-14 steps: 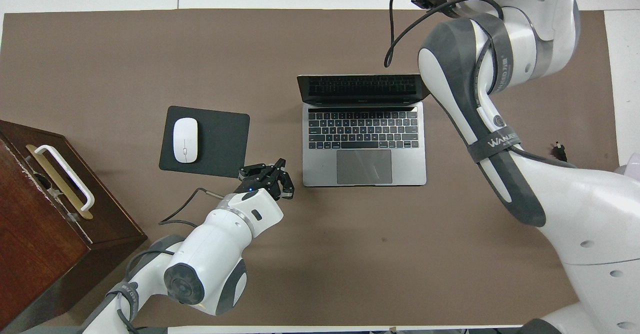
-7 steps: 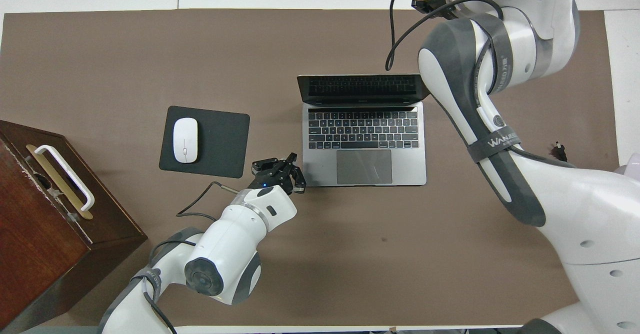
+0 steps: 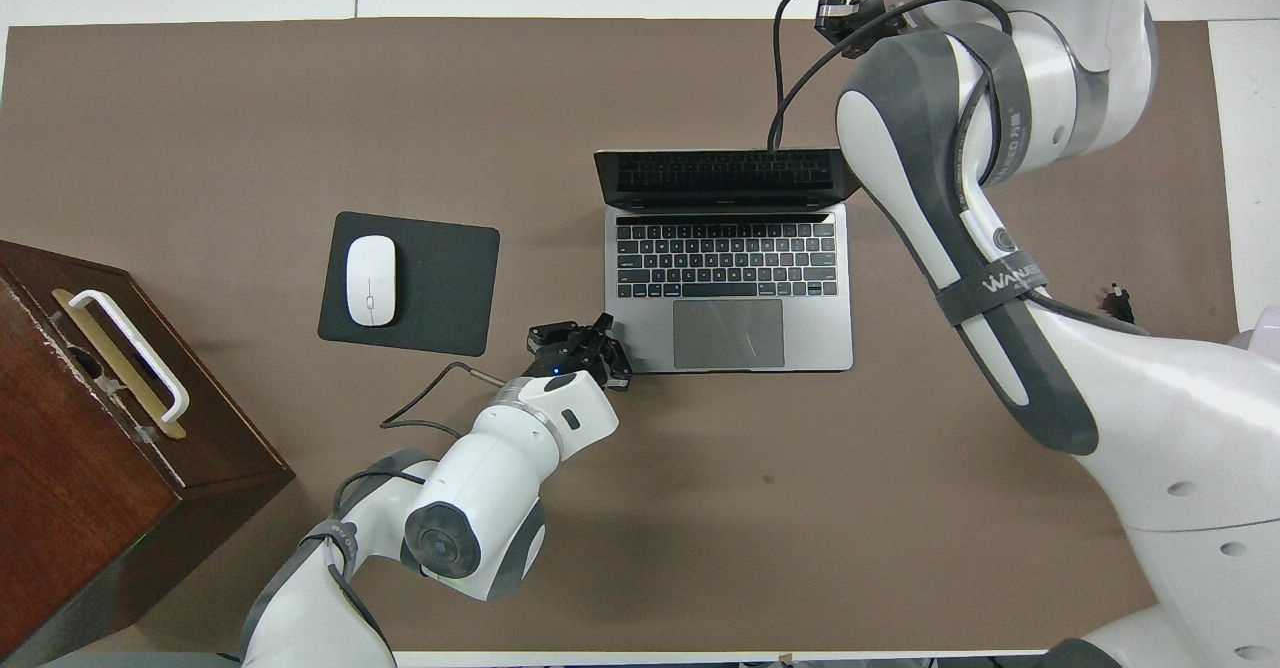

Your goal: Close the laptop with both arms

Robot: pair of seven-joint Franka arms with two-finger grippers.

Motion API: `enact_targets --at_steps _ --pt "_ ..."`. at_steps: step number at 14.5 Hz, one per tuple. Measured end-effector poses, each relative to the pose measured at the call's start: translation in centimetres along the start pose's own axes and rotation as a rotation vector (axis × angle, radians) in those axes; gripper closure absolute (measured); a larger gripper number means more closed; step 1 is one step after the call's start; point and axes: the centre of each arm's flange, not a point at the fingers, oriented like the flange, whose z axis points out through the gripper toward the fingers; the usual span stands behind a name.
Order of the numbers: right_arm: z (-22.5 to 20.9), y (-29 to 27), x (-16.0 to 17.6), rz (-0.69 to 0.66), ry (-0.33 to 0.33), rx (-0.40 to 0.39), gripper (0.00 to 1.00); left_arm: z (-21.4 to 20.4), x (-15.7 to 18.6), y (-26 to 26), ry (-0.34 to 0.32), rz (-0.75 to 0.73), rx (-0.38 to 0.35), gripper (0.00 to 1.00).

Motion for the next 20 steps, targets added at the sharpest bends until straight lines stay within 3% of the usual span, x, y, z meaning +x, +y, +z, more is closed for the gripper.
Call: enact_targets --at_steps 11,20 --pt "0.1 0.2 -1.8 -0.008 -0.131 -0.052 0.99 0.7 -1.3 1.9 -0.023 0.030 -0.021 0.99" --pt "-0.5 -0.2 -2.1 -0.014 -0.141 -0.053 0.99 0.7 -1.4 1.8 -0.022 0.065 -0.025 0.99"
